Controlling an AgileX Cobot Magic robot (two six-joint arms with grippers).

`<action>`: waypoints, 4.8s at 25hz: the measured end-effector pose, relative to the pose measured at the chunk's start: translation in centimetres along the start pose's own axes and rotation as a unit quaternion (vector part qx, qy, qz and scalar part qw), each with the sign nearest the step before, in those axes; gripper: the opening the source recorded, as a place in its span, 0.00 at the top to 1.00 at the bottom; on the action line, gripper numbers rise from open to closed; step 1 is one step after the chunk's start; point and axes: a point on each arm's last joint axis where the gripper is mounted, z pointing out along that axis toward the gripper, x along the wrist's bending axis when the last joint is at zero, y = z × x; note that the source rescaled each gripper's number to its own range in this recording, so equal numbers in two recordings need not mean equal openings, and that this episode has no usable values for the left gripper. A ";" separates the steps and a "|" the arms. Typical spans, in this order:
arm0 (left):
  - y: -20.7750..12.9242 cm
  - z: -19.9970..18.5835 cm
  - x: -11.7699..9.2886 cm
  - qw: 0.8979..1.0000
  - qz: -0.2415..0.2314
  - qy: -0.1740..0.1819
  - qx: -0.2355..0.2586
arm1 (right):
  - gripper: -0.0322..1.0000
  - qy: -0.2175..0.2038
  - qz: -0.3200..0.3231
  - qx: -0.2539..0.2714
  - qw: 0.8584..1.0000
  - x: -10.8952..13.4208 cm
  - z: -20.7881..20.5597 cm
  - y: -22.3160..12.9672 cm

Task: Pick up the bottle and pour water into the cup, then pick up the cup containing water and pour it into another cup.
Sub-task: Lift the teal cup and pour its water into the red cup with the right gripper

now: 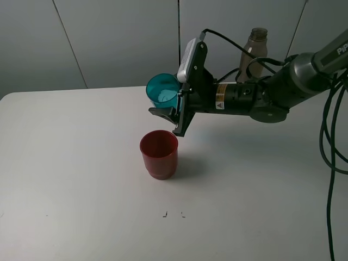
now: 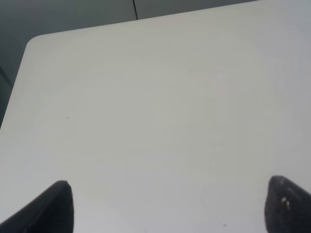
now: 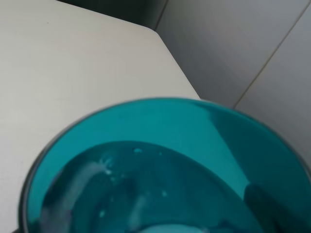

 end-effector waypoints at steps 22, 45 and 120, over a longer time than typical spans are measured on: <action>0.0 0.0 0.0 1.000 0.000 0.000 0.000 | 0.92 -0.002 -0.118 0.001 0.993 0.0 0.0 0.0; 0.0 0.0 0.0 1.000 0.000 0.000 0.000 | 0.92 -0.009 -0.262 -0.004 0.965 -0.1 0.0 0.1; 0.0 0.0 0.0 1.000 -0.003 0.000 0.000 | 0.92 -0.003 -0.537 -0.054 0.842 0.5 -0.1 1.0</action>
